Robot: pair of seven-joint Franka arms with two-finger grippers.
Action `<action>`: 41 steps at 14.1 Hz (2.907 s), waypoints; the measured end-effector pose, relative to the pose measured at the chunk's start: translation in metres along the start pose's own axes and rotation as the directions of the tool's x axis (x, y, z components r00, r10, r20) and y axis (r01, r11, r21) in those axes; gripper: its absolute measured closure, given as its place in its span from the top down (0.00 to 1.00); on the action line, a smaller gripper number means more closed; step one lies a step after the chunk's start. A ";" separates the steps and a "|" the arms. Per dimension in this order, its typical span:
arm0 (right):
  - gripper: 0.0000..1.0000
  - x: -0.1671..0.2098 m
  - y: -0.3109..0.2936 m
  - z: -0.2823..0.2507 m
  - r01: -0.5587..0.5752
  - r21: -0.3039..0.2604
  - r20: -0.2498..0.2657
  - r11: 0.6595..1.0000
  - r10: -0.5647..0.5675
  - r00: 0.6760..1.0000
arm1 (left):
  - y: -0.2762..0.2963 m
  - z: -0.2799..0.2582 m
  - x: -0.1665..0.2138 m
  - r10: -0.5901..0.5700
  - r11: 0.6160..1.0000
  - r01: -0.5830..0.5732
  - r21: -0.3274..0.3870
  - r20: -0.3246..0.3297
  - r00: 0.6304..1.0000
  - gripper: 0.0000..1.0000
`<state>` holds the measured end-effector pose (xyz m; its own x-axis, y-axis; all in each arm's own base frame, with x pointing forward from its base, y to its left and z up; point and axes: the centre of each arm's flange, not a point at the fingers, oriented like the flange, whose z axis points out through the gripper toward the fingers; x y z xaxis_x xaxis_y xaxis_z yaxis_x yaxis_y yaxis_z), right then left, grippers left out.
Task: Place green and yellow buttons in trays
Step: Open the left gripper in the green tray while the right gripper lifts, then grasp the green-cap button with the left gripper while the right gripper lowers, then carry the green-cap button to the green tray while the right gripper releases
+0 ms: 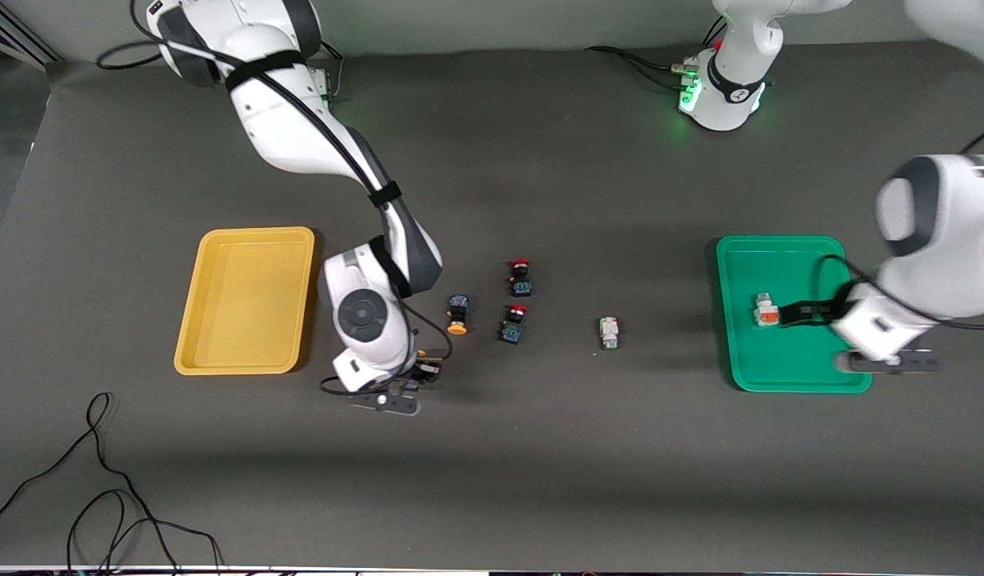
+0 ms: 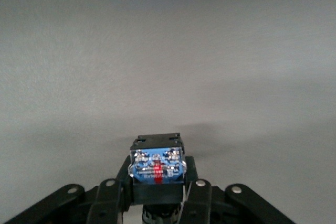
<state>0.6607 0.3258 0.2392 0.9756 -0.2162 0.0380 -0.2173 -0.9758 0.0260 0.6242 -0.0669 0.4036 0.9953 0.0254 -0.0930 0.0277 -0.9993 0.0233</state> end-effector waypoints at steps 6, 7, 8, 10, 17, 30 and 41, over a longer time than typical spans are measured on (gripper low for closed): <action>0.41 0.021 0.139 -0.165 0.067 -0.033 0.162 0.997 -0.061 0.985 | 0.205 0.061 -0.035 -0.024 1.000 0.024 0.001 -0.044 0.999 1.00; 0.41 0.021 0.174 -0.176 0.087 -0.021 0.176 0.996 -0.082 0.981 | 0.221 0.078 -0.038 -0.024 1.000 0.024 0.000 -0.050 0.998 1.00; 0.41 0.021 0.208 -0.178 0.105 -0.010 0.192 0.994 -0.101 0.976 | 0.230 0.098 -0.038 -0.023 1.000 0.023 0.003 -0.047 0.999 1.00; 0.41 0.021 0.270 -0.165 0.142 0.007 0.217 0.990 -0.140 0.966 | 0.233 0.140 -0.032 -0.027 1.000 0.027 0.008 -0.036 0.999 1.00; 0.41 -0.014 0.339 -0.031 0.223 -0.034 0.097 0.974 -0.219 0.971 | 0.228 0.225 -0.028 -0.065 0.997 0.065 0.033 0.009 0.998 0.98; 0.67 -0.040 0.371 0.051 0.267 -0.137 0.061 0.954 -0.261 0.963 | 0.227 0.084 -0.026 -0.185 0.982 0.184 0.032 0.038 0.982 0.33; 1.00 -0.017 0.252 -0.097 0.121 0.034 0.100 0.992 -0.123 0.987 | -0.126 -0.006 -0.027 -0.022 1.000 0.020 0.018 0.108 0.994 0.33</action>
<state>0.5862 0.0866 0.3420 0.9932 -0.0964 -0.0659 -0.0969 -0.9953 -0.0036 0.5944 0.0582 0.4087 0.9786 0.0441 -0.2008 0.0457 -0.9990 0.0033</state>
